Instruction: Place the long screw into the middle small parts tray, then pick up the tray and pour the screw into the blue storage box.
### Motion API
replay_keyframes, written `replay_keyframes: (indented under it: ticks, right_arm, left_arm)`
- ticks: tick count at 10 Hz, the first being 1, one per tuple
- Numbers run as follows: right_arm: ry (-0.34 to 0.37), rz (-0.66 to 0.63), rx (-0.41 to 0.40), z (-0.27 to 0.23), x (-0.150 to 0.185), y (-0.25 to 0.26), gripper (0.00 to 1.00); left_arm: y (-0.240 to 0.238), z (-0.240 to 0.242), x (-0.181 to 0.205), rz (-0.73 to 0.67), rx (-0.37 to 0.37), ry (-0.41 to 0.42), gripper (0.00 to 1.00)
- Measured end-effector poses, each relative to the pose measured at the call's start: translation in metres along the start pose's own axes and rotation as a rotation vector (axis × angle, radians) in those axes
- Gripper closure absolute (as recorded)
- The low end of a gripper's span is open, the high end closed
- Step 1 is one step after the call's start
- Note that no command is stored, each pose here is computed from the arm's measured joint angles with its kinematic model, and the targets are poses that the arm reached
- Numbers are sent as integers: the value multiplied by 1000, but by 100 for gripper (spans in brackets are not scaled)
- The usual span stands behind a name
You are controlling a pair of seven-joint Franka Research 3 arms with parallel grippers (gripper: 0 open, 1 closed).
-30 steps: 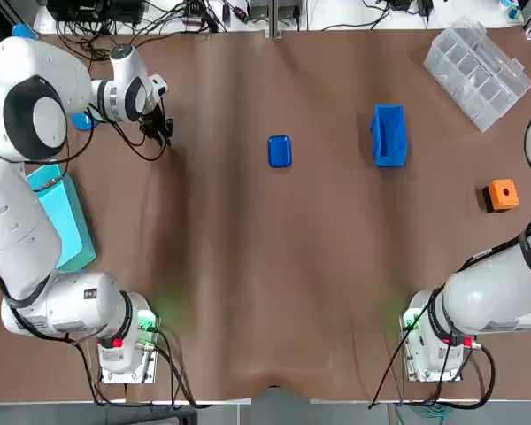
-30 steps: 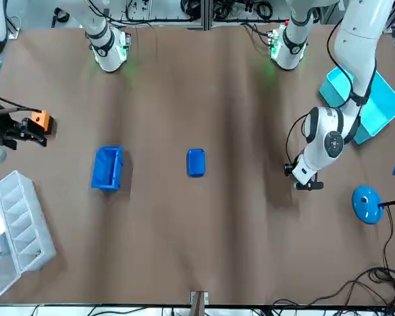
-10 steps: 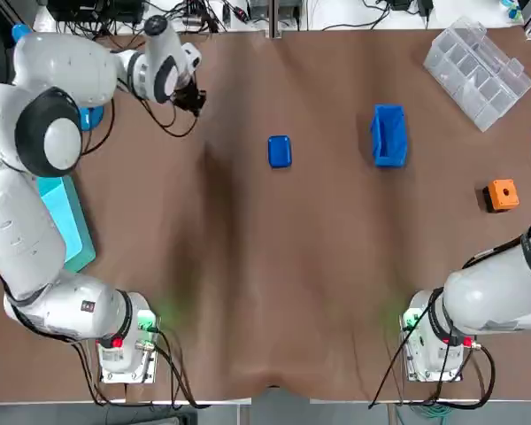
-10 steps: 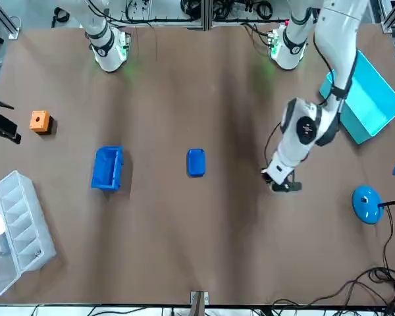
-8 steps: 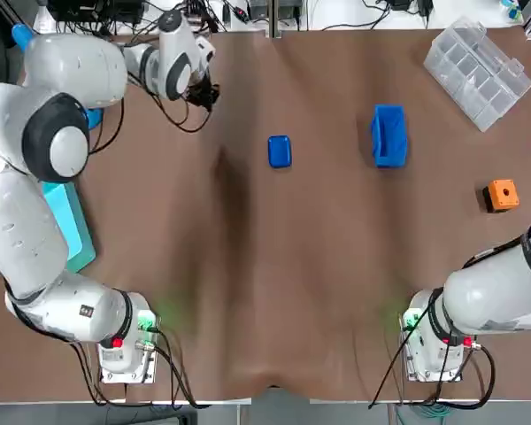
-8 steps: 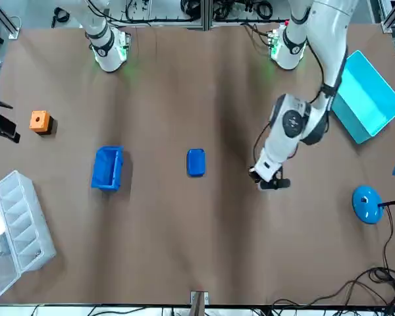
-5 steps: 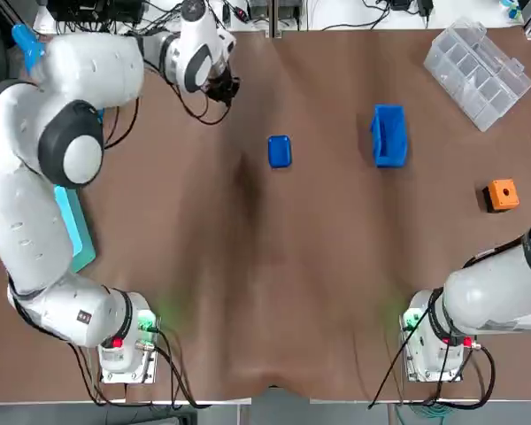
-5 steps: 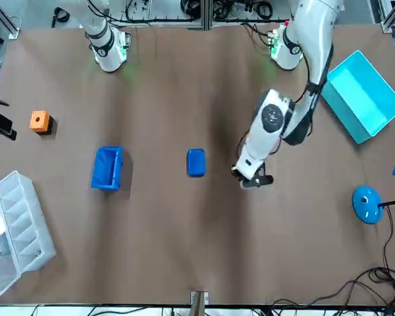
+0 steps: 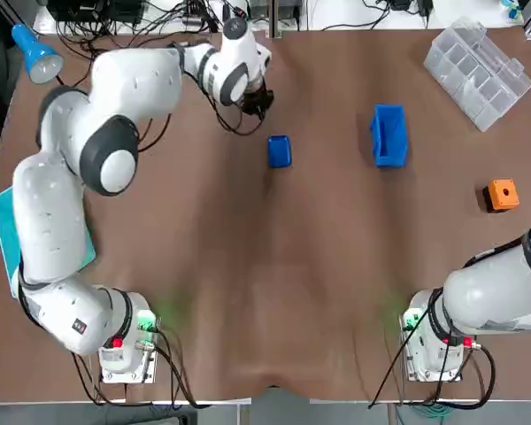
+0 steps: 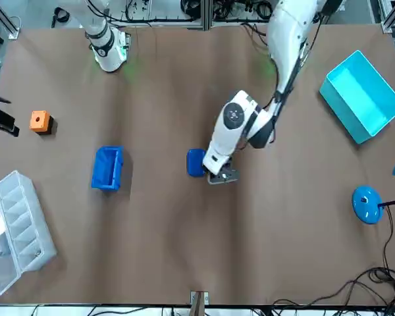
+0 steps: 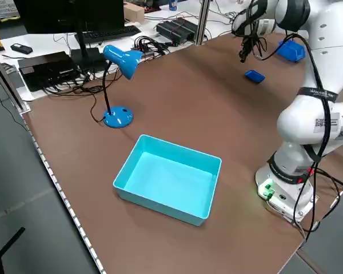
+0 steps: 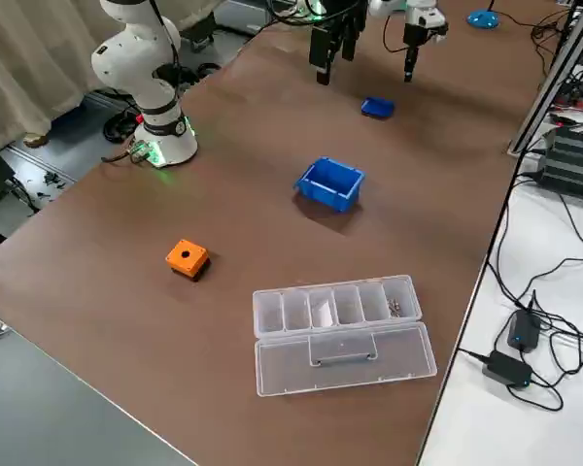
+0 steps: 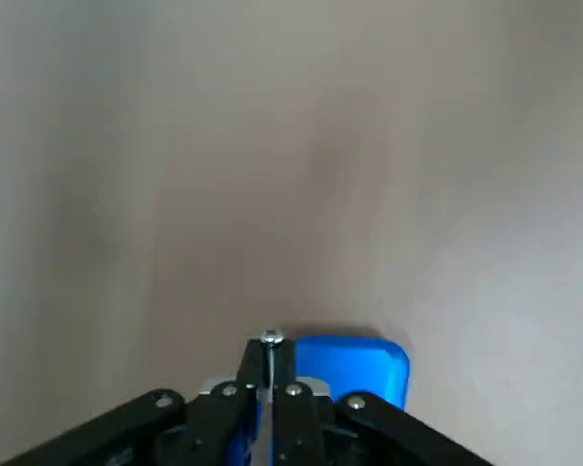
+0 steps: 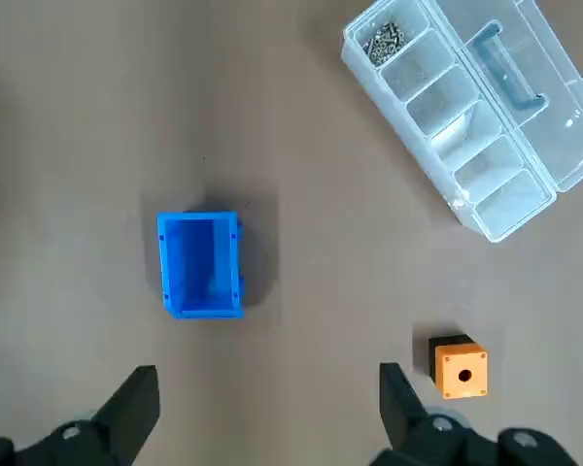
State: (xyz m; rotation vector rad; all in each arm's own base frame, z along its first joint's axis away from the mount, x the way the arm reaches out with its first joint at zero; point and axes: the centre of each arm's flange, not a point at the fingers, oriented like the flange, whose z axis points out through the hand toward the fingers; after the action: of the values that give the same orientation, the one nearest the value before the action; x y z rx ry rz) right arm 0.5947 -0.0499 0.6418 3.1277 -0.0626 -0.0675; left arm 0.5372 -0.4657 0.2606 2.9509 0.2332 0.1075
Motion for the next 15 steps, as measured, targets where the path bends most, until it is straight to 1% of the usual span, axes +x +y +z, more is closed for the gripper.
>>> replay_keyframes:
  ticks: [2,5,9,10,11,12,14,15]
  right_arm:
    - [-1,-4,1,0,0,-3,0]
    - [-2,-14,2,1,1,-8,0]
    - [-1,-24,2,1,1,-14,0]
    - [-4,-24,2,3,1,-14,0]
    - [-7,-22,2,4,1,-13,0]
    - [-9,-20,2,5,1,-12,0]
    - [-11,-21,2,6,2,-12,0]
    - [-14,-24,13,8,2,-14,0]
  left_arm:
    - [17,21,-21,7,9,-21,93]
    - [27,35,-24,8,5,-26,93]
    - [32,63,-46,17,34,-59,92]
    - [32,64,-47,17,34,-60,87]
    - [33,63,-46,16,32,-58,79]
    - [33,63,-45,15,32,-56,66]
    - [34,58,-40,11,25,-47,34]
    - [34,50,-34,6,16,-35,21]
